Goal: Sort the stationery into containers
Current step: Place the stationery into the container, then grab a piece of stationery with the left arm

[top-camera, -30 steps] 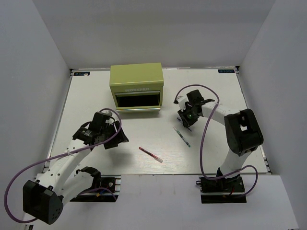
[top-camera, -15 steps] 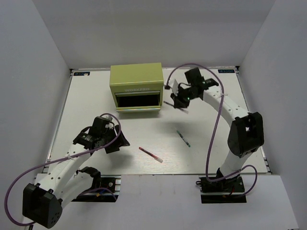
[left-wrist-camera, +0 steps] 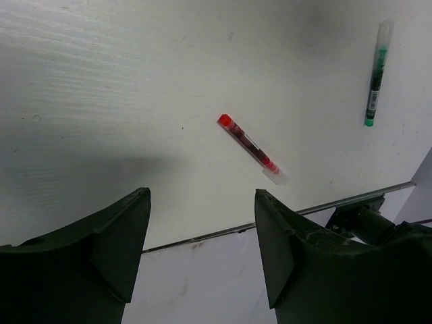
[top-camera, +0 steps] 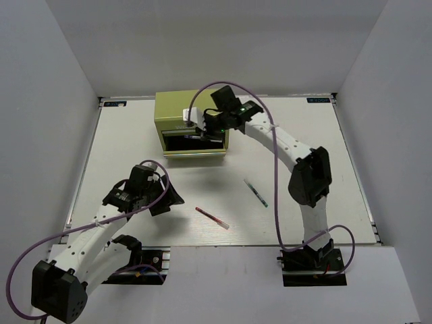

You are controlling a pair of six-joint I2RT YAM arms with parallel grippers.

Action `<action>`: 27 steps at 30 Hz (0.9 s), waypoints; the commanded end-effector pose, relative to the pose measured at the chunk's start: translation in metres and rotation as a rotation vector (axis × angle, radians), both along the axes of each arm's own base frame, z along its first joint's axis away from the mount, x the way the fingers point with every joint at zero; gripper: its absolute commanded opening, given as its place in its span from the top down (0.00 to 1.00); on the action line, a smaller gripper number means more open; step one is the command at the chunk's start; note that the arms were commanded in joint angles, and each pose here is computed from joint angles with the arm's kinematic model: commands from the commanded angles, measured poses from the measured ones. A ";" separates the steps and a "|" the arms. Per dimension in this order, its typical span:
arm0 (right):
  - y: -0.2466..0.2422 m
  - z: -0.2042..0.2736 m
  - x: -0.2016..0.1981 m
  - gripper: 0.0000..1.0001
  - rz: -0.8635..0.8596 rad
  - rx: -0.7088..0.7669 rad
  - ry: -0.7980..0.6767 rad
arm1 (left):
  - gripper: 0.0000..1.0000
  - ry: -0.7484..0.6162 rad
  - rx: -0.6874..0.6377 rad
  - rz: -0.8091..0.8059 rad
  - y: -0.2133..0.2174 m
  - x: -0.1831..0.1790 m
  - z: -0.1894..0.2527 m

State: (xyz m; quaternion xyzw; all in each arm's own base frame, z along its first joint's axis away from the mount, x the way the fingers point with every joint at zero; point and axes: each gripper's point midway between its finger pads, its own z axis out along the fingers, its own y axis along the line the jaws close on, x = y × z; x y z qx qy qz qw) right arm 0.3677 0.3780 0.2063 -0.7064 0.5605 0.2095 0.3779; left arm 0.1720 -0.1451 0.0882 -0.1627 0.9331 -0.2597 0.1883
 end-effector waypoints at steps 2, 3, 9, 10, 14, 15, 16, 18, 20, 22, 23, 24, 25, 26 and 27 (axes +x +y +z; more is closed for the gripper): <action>0.024 0.008 0.040 0.96 -0.053 -0.011 -0.163 | 0.27 -0.037 -0.053 0.003 -0.007 0.003 0.011; 0.028 0.004 0.042 0.96 -0.055 -0.017 -0.171 | 0.27 -0.047 -0.057 0.003 -0.007 0.003 0.013; 0.037 -0.027 0.057 0.80 -0.088 -0.083 -0.213 | 0.27 -0.054 -0.097 0.013 -0.012 0.005 0.020; 0.037 -0.035 0.057 0.74 -0.085 -0.097 -0.205 | 0.27 -0.054 -0.097 0.013 -0.012 0.005 0.020; 0.035 -0.039 0.049 0.60 -0.086 -0.111 -0.172 | 0.27 -0.031 -0.119 0.002 -0.016 0.002 0.020; 0.034 -0.035 0.046 0.58 -0.089 -0.102 -0.165 | 0.27 -0.026 -0.123 0.000 -0.018 0.000 0.020; 0.033 -0.034 0.045 0.56 -0.096 -0.095 -0.155 | 0.27 -0.035 -0.134 -0.007 -0.020 0.001 0.023; 0.029 -0.025 0.040 0.56 -0.096 -0.081 -0.149 | 0.27 -0.035 -0.134 -0.007 -0.021 0.003 0.022; 0.025 -0.012 0.032 0.58 -0.108 -0.057 -0.129 | 0.29 -0.025 -0.145 -0.004 -0.023 0.004 0.022; 0.018 0.014 0.018 0.62 -0.120 -0.012 -0.104 | 0.30 -0.019 -0.153 -0.012 -0.026 0.006 0.023; 0.013 0.015 0.013 0.69 -0.131 -0.011 -0.086 | 0.30 -0.015 -0.162 -0.020 -0.028 0.006 0.025; 0.003 0.021 0.007 0.73 -0.159 0.000 -0.062 | 0.30 -0.021 -0.156 -0.029 -0.029 0.008 0.024; -0.005 0.037 -0.002 0.82 -0.171 0.030 -0.051 | 0.31 -0.002 -0.150 -0.050 -0.031 0.005 0.020; -0.020 0.009 -0.012 0.85 -0.187 -0.018 0.013 | 0.33 0.011 -0.144 -0.049 -0.031 0.005 0.017; -0.028 0.019 -0.022 0.88 -0.205 0.008 0.034 | 0.34 0.021 -0.150 -0.055 -0.033 0.006 0.018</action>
